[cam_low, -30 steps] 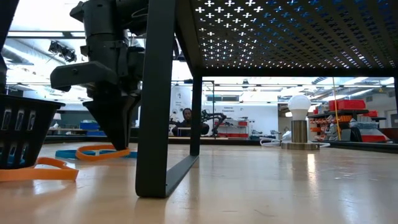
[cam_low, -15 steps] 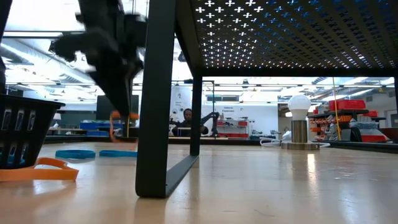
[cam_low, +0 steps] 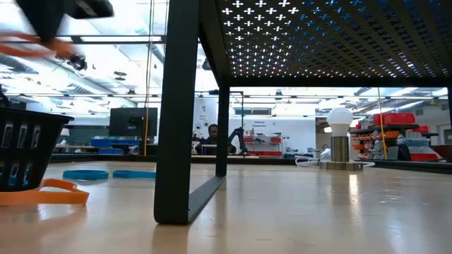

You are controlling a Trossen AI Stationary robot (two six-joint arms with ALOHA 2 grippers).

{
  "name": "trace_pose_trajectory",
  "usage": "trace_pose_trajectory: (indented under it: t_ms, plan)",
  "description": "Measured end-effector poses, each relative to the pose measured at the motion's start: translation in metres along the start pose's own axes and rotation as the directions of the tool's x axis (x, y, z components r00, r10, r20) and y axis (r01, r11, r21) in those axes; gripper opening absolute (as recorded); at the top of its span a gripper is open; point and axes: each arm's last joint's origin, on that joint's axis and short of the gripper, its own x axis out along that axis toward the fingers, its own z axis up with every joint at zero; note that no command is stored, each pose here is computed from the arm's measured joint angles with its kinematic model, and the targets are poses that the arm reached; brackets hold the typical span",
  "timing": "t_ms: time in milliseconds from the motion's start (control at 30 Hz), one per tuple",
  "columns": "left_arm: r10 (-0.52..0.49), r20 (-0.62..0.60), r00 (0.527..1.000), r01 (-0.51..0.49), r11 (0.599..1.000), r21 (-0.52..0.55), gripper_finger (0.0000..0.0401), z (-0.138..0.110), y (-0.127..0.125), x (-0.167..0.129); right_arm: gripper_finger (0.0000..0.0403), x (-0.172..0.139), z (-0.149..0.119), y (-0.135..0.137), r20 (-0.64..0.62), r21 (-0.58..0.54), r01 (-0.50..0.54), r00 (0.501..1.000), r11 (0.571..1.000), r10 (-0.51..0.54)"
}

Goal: Pick & Place Office Desk Supplies
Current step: Put the top orange rubber band into the black bin, then put the blue rubber band into the black bin

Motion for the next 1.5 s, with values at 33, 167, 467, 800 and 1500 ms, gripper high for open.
trace_pose_trajectory:
  t_ms: [33,167,467,800,1500]
  plan:
    - [-0.037,-0.008,0.999,0.037,0.999,0.001,0.0001,-0.002,-0.005,-0.001,0.0160,0.000,0.000,0.000,0.000,0.000,0.000,1.000,1.000,0.000]
    - [-0.109,-0.070,0.992,0.108,0.994,-0.014,0.0001,-0.014,-0.020,0.002,0.0160,0.000,0.000,0.000,0.000,0.000,0.000,1.000,1.000,0.000]
    - [-0.113,-0.116,0.987,0.112,0.994,-0.014,0.0007,-0.022,-0.024,0.054,0.0160,0.000,0.000,0.000,0.000,0.000,0.000,1.000,1.000,0.000]
    - [-0.079,-0.126,0.989,0.069,0.994,-0.086,0.0163,-0.027,-0.017,0.068,0.0160,0.000,0.000,0.000,-0.001,0.000,0.000,1.000,1.000,0.000]
    - [0.077,0.058,0.995,-0.071,0.993,-0.096,0.0249,0.009,0.027,0.056,0.0160,0.000,-0.001,0.000,-0.008,0.000,-0.002,1.000,1.000,0.002]
